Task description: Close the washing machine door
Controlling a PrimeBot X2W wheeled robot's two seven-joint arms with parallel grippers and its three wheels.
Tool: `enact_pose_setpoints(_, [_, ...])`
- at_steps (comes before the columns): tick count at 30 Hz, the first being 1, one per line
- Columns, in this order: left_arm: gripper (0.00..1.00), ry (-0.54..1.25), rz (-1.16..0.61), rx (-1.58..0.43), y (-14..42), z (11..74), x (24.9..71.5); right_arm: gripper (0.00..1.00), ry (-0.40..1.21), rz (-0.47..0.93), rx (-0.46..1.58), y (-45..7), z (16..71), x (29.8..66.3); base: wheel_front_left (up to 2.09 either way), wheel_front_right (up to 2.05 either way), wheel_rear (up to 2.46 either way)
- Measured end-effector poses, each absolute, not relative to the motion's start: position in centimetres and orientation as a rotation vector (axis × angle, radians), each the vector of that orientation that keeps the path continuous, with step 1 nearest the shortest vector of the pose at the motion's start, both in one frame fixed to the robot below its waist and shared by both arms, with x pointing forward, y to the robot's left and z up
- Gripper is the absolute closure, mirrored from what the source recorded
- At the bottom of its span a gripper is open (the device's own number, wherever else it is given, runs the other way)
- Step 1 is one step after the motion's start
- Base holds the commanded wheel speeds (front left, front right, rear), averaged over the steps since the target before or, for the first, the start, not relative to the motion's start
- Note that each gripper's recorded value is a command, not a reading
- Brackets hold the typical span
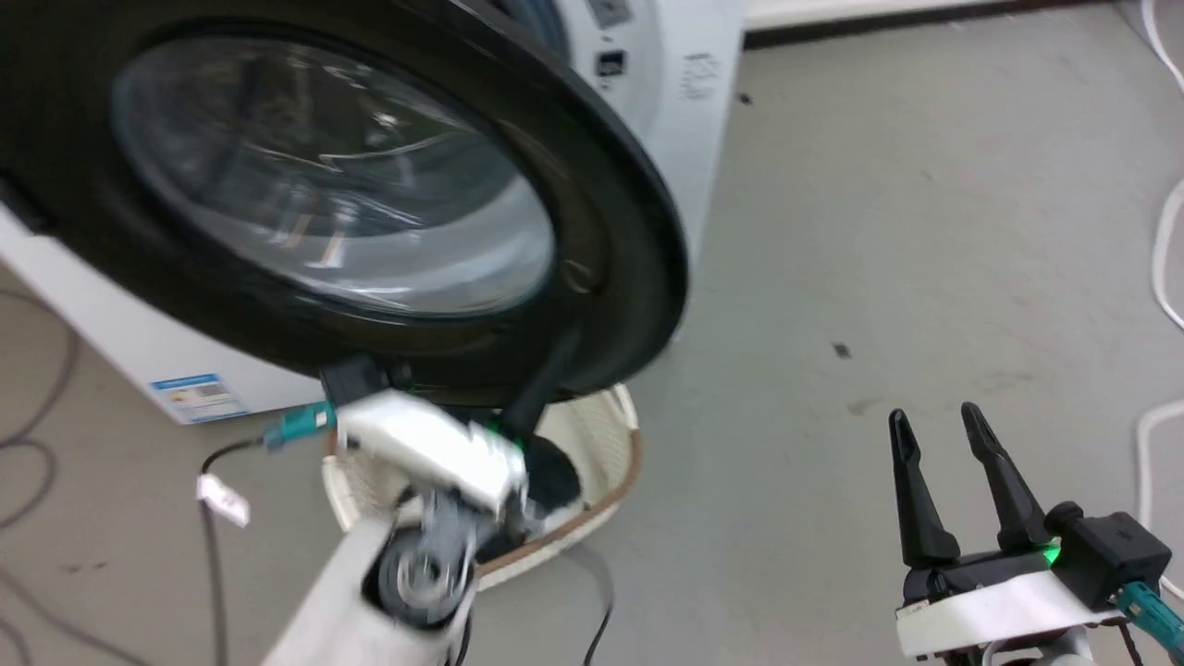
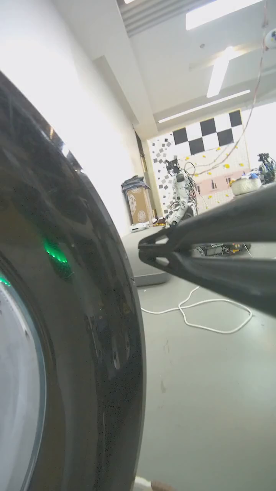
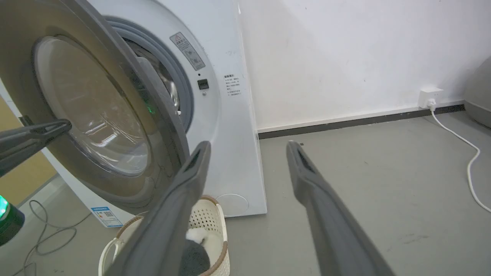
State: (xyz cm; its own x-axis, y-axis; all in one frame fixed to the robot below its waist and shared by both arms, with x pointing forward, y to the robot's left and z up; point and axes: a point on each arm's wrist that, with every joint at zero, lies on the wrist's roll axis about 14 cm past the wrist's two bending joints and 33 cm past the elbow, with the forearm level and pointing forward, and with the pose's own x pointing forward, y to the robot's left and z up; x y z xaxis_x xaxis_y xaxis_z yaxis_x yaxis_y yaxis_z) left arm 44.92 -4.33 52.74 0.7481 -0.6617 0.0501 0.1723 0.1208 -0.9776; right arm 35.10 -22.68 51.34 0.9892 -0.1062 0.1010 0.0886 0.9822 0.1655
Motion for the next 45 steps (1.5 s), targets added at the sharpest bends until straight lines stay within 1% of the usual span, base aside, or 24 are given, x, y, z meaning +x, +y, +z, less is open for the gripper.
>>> enact_pose_setpoints(5, [1.0,0.392,-0.624,-0.944,-0.3,50.1,41.8,0.0,-0.126,-0.04,0.161,-21.0,51.9,35.7,0.0,0.0,0.0])
enact_pose_setpoints(9, [1.0,0.265,-0.572,-0.622,4.4,49.2,40.7,0.0,-0.137,0.008,0.165,-19.5,52.2,36.1,0.0,0.0,0.0])
enact_pose_setpoints(11, [1.0,0.171,-0.497,-0.472,7.5,49.7,41.1,0.0,-0.144,0.039,0.164,-18.5,52.5,36.4,0.0,0.0,0.0])
enact_pose_setpoints(16, [1.0,-0.001,-0.31,-0.347,13.1,52.7,41.2,0.0,-0.164,0.104,0.17,-16.5,53.3,37.0,0.0,0.0,0.0])
enact_pose_setpoints(20, [1.0,-0.146,-0.156,-0.306,17.1,56.0,39.9,0.0,-0.17,0.139,0.173,-15.3,53.6,36.9,0.0,0.0,0.0])
enact_pose_setpoints(22, [1.0,-0.192,-0.105,-0.291,18.2,56.8,38.7,0.0,-0.172,0.154,0.174,-14.9,53.6,36.9,0.0,0.0,0.0])
enact_pose_setpoints(23, [0.69,-0.206,-0.082,-0.28,18.6,56.9,38.1,0.0,-0.174,0.161,0.175,-14.6,53.8,37.0,0.0,0.0,0.0])
enact_pose_setpoints(24, [0.24,-0.215,-0.063,-0.269,18.9,56.9,37.5,0.0,-0.176,0.166,0.175,-14.5,53.8,37.0,0.0,0.0,0.0])
enact_pose_setpoints(25, [0.0,-0.218,-0.05,-0.259,19.1,56.7,36.9,0.0,-0.178,0.172,0.176,-14.3,53.9,37.0,0.0,0.0,0.0])
enact_pose_setpoints(29, [0.0,-0.178,-0.002,-0.227,19.5,54.7,35.1,0.0,-0.174,0.19,0.171,-13.7,53.8,36.9,0.0,0.0,0.0])
enact_pose_setpoints(32, [0.0,-0.143,-0.037,-0.177,18.4,53.4,34.4,0.0,-0.166,0.197,0.171,-13.4,53.6,36.8,0.0,0.0,0.0])
enact_pose_setpoints(43, [0.0,-0.114,-0.073,-0.142,16.8,52.0,34.3,0.0,-0.121,0.219,0.179,-12.6,52.2,37.0,0.0,0.0,0.0])
enact_pose_setpoints(44, [0.0,-0.112,-0.071,-0.139,16.8,51.9,34.3,0.58,-0.113,0.228,0.184,-12.4,52.0,37.0,0.0,0.0,0.0])
enact_pose_setpoints(45, [0.0,-0.109,-0.069,-0.139,16.8,51.8,34.4,1.0,-0.108,0.239,0.184,-12.2,51.8,37.1,0.0,0.0,0.0])
